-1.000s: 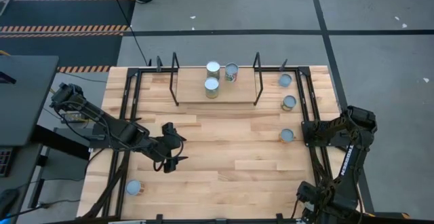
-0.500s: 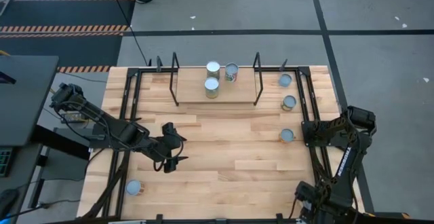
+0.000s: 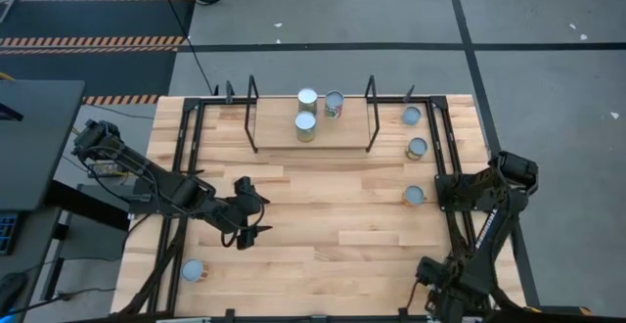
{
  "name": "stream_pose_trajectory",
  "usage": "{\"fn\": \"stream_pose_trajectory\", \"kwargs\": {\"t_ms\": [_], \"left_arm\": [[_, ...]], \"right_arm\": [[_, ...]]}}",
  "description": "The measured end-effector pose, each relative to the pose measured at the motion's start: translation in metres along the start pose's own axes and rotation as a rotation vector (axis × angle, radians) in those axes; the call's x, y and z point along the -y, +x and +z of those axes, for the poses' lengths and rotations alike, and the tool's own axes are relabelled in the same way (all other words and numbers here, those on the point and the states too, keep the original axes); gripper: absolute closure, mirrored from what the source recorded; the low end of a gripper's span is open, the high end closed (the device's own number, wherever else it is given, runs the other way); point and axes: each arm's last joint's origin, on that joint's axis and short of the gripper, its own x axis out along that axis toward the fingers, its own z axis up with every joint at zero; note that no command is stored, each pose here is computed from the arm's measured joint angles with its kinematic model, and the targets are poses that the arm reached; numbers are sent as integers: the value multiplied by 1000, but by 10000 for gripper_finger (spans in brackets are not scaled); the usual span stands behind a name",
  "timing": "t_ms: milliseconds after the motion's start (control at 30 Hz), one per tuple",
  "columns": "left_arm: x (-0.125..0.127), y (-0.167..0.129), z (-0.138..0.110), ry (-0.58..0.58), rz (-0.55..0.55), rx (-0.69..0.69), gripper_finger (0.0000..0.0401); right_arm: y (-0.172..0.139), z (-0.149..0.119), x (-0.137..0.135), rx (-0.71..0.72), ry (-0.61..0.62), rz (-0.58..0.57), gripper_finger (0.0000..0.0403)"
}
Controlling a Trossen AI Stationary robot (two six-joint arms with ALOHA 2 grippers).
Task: Pick and place cans onto a shelf
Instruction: Put the canned spaghetti sauce on the shelf
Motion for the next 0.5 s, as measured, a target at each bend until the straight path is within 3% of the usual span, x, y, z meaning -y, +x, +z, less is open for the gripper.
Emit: {"fn": "stream_pose_trajectory", "kwargs": {"t_ms": [133,267,500], "left_arm": [[0,0,0,0,-1,1,60],[0,0,0,-1,-1,2,60],[0,0,0,-1,-1,2,60]], "right_arm": [[-26,25,-6,84,-111,10,114],[-56,65,-6,184,-298,-17,109],[-101,173,24,233,-561,-39,111]]}}
